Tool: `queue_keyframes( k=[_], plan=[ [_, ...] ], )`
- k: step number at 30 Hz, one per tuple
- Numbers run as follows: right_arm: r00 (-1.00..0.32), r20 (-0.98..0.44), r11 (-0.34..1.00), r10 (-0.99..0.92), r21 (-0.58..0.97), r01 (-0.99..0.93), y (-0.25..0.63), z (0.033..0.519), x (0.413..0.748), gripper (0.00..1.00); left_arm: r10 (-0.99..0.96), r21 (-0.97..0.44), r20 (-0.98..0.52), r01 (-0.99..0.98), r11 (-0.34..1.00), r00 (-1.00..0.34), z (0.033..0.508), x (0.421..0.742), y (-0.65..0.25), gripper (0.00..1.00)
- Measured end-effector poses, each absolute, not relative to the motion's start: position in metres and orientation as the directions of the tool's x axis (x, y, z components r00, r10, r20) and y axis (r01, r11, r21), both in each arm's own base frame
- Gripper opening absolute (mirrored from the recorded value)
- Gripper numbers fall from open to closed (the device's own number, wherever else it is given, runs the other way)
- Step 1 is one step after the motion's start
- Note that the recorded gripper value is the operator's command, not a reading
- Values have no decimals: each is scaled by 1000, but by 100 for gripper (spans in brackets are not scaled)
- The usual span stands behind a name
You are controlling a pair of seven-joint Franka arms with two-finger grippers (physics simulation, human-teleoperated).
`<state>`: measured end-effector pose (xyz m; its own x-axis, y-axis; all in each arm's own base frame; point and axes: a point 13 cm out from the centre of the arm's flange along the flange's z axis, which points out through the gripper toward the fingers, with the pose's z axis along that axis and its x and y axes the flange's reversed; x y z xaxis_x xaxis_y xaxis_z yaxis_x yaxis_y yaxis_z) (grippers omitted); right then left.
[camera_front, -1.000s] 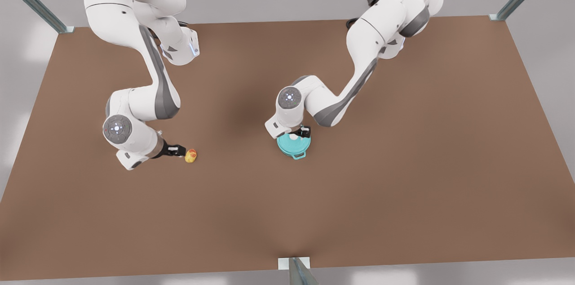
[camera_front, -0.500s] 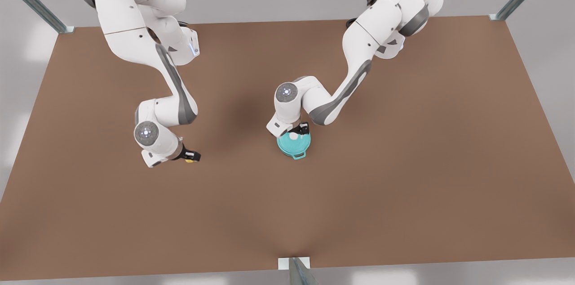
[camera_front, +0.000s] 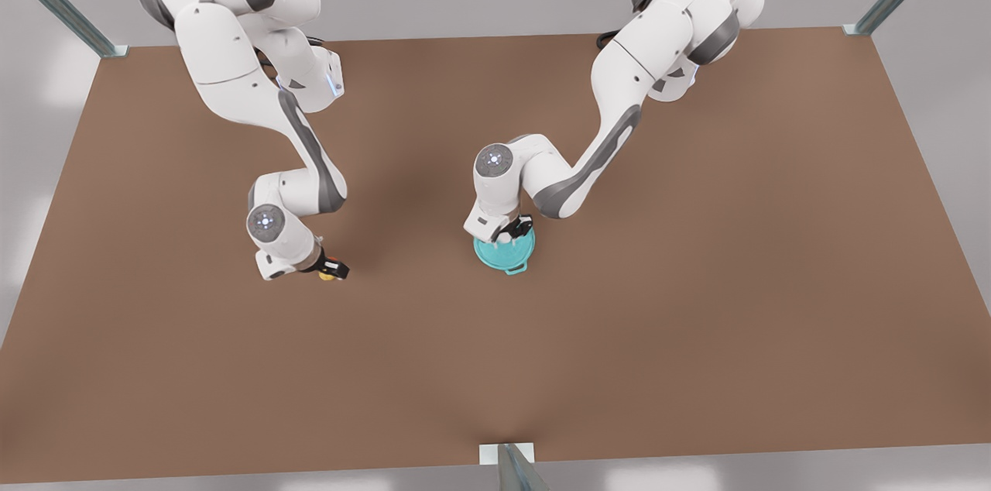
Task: Open the pot lid and put the potato into the pot
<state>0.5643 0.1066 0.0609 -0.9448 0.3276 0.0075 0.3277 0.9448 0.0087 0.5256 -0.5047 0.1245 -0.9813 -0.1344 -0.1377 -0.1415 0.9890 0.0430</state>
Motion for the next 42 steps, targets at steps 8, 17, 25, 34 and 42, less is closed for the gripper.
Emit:
queue_keyframes(
  k=[8,17,25,34,42],
  plan=[
    [-938,-22,939,345,23,344,107,45,562,99,-413,37,-91,-418,908,-906,79,668,-334,31],
    [-932,-47,933,359,38,357,109,43,563,78,-542,-68,-106,-537,841,-834,267,746,-142,100],
    [-930,-45,931,364,38,362,113,38,561,67,-609,-54,27,-609,791,-793,416,642,55,100],
    [-927,-46,928,372,39,370,114,37,561,56,-389,-59,66,-393,918,-919,410,602,3,100],
    [-923,-64,925,380,55,377,117,52,568,51,-328,-153,85,-338,929,-941,424,605,41,100]
  ],
)
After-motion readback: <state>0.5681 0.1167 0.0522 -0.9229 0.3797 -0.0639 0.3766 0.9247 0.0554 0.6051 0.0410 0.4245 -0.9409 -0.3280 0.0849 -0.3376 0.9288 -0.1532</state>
